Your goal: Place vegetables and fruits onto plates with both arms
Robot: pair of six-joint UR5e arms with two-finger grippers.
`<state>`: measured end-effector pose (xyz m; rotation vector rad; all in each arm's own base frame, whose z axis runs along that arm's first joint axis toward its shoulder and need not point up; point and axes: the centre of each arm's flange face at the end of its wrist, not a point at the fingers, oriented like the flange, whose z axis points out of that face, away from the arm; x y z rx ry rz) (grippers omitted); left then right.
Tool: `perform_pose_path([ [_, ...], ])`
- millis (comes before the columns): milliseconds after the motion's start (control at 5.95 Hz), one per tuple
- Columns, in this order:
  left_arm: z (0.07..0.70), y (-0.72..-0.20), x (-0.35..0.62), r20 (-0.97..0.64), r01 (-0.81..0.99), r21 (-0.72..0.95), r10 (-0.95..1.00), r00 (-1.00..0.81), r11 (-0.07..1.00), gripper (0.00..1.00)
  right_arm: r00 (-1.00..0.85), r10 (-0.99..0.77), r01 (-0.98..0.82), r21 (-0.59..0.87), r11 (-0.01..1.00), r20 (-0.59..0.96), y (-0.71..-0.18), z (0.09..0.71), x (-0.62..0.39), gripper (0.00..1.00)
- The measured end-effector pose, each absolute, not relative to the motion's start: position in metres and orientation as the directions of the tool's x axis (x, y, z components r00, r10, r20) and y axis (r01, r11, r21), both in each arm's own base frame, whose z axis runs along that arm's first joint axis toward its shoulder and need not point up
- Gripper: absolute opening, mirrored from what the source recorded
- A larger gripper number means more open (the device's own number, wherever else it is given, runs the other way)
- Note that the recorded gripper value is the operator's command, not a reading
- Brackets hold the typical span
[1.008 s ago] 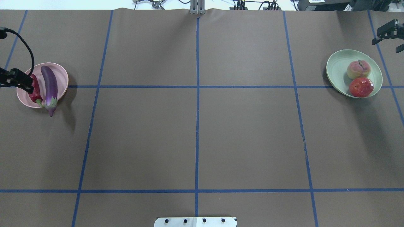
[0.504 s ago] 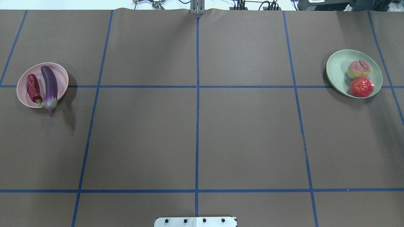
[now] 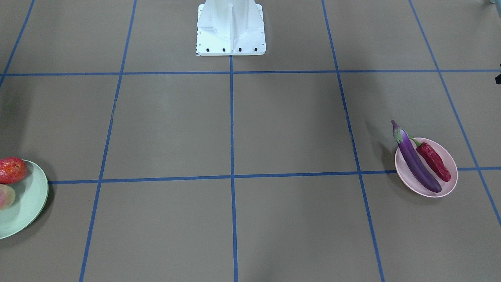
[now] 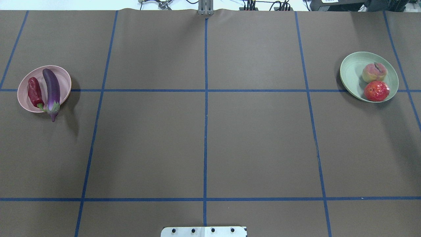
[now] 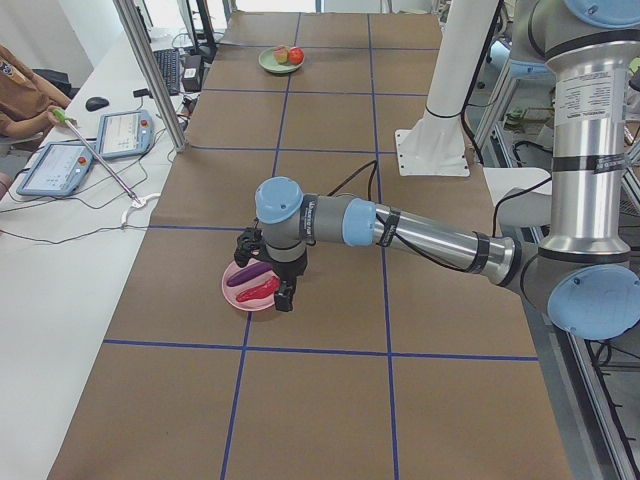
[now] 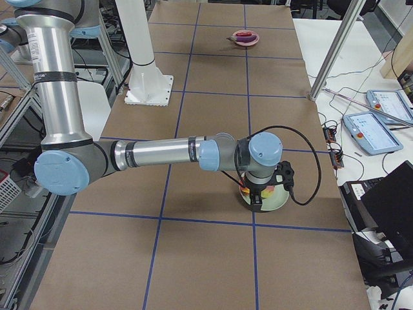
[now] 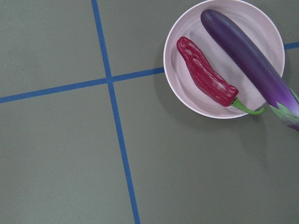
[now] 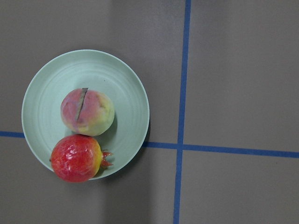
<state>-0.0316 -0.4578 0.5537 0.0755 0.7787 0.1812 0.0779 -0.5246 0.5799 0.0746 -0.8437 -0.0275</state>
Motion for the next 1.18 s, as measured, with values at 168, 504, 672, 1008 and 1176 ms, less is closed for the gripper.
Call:
perform_pose_path([
  [168,0.555,-0.456,-0.034,-0.701,-0.121,0.123,0.173,0.692,0.985,1.00,0.674,-0.062,0.005,0.079,0.997,0.736,-0.509,0.572,0.074,1.00],
  [504,0.556,-0.451,-0.035,-0.709,-0.103,0.109,0.151,0.689,0.989,1.00,0.686,-0.085,0.011,0.107,0.994,0.723,-0.497,0.559,0.073,1.00],
  [672,0.558,-0.442,-0.036,-0.708,-0.106,0.110,0.153,0.690,0.988,1.00,0.691,-0.091,0.011,0.114,0.993,0.717,-0.495,0.556,0.073,1.00],
  [1008,0.557,-0.436,-0.035,-0.706,-0.106,0.112,0.154,0.692,0.988,1.00,0.693,-0.111,0.037,0.118,0.992,0.713,-0.486,0.564,0.068,1.00],
  [1176,0.554,-0.438,-0.035,-0.706,-0.102,0.114,0.153,0.692,0.988,1.00,0.680,-0.142,0.059,0.140,0.988,0.720,-0.488,0.561,0.064,1.00],
])
